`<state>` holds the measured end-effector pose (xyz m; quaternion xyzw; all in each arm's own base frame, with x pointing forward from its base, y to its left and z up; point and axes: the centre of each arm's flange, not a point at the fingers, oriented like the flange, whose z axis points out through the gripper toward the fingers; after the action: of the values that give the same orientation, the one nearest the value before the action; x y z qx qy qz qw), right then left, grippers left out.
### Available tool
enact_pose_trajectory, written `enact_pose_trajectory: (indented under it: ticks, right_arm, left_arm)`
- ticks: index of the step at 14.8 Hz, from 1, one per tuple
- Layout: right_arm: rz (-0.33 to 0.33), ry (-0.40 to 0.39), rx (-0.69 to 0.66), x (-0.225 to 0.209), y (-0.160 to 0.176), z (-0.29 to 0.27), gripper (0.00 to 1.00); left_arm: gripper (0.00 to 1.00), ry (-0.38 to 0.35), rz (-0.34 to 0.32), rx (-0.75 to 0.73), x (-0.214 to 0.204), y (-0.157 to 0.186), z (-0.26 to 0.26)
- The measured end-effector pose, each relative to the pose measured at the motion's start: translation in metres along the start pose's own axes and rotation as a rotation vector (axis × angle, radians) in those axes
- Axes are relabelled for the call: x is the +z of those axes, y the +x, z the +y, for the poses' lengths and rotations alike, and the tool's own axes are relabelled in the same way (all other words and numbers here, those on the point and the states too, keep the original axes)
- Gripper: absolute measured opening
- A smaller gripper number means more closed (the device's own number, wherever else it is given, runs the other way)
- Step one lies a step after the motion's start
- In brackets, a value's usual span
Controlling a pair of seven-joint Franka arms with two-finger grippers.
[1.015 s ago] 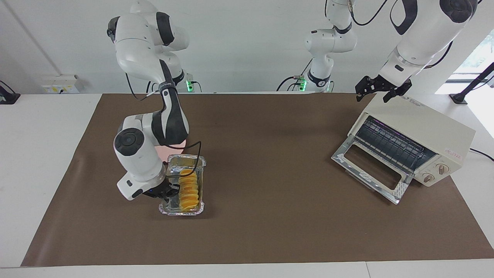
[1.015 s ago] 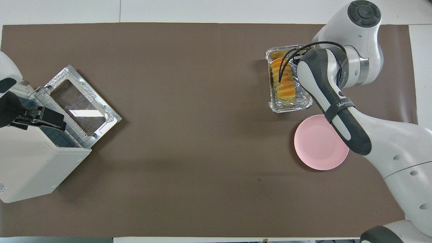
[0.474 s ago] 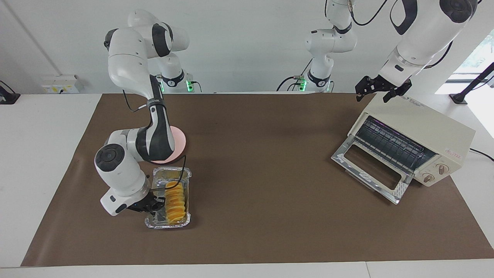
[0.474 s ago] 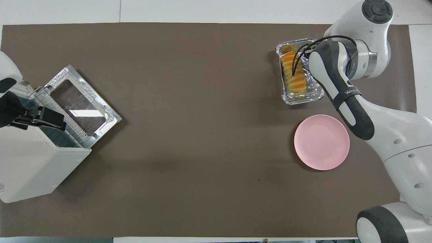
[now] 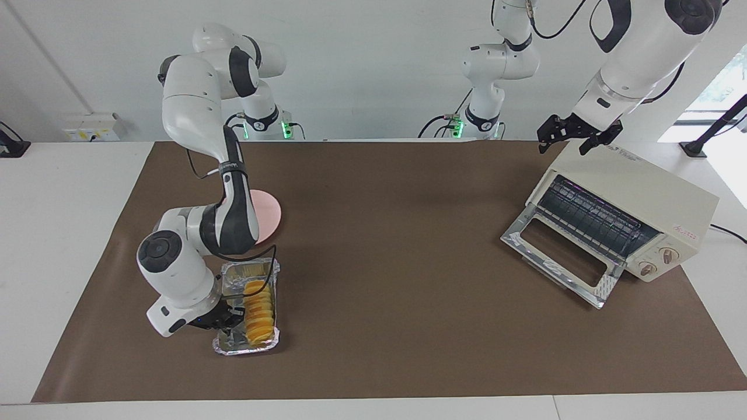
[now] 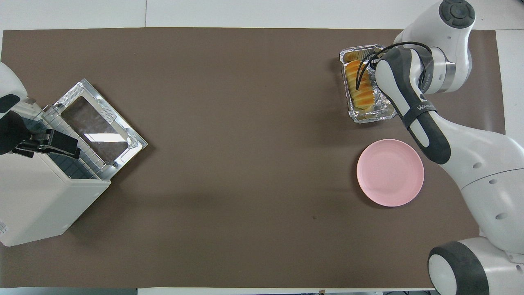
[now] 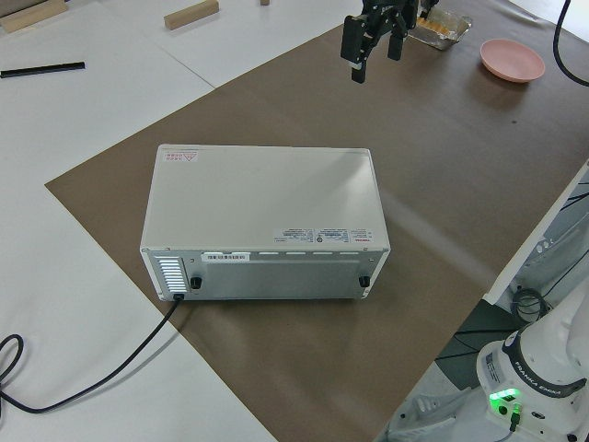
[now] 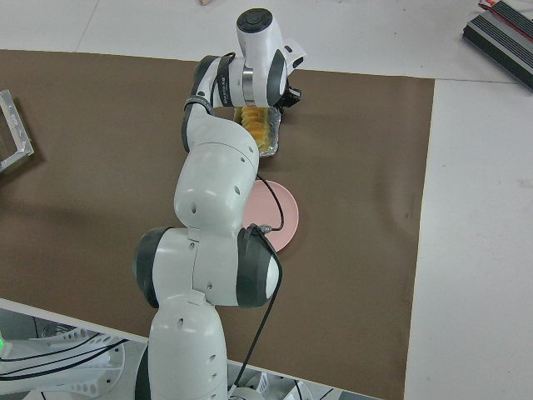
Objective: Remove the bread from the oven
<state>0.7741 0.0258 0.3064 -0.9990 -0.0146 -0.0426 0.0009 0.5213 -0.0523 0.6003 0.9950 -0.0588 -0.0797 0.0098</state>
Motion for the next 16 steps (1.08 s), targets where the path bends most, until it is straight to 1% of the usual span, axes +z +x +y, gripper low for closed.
enact_pose_trajectory:
  ticks: [1,3,4,5,7,8,10,13,16]
  right_arm:
    - [0.005,0.000,-0.006,-0.004,0.001,-0.001,0.05]
    - [0.002,0.000,-0.014,-0.017,-0.001,-0.005,0.26]
    - [-0.011,-0.002,-0.017,-0.026,-0.003,-0.006,0.36]
    - [-0.026,-0.003,-0.019,-0.036,-0.006,-0.007,0.48]
    - [-0.037,-0.003,-0.022,-0.051,-0.010,-0.009,0.66]
    - [-0.036,-0.002,-0.028,-0.054,-0.011,-0.013,0.80]
    - [-0.040,-0.002,-0.054,-0.053,-0.013,-0.035,0.99]
    - [-0.042,-0.021,-0.067,-0.050,-0.017,-0.066,1.00]
    - [-0.035,-0.026,-0.076,-0.037,-0.020,-0.074,1.00]
  left_arm:
    - [1.00,0.000,0.000,0.000,0.000,0.000,0.000]
    - [1.00,0.000,0.000,0.000,0.000,0.000,0.000]
    - [1.00,0.000,0.000,0.000,0.000,0.000,0.000]
    - [1.00,0.000,0.000,0.000,0.000,0.000,0.000]
    - [1.00,0.000,0.000,0.000,0.000,0.000,0.000]
    - [1.00,0.000,0.000,0.000,0.000,0.000,0.000]
    - [1.00,0.000,0.000,0.000,0.000,0.000,0.000]
    - [1.00,0.000,0.000,0.000,0.000,0.000,0.000]
    - [1.00,0.000,0.000,0.000,0.000,0.000,0.000]
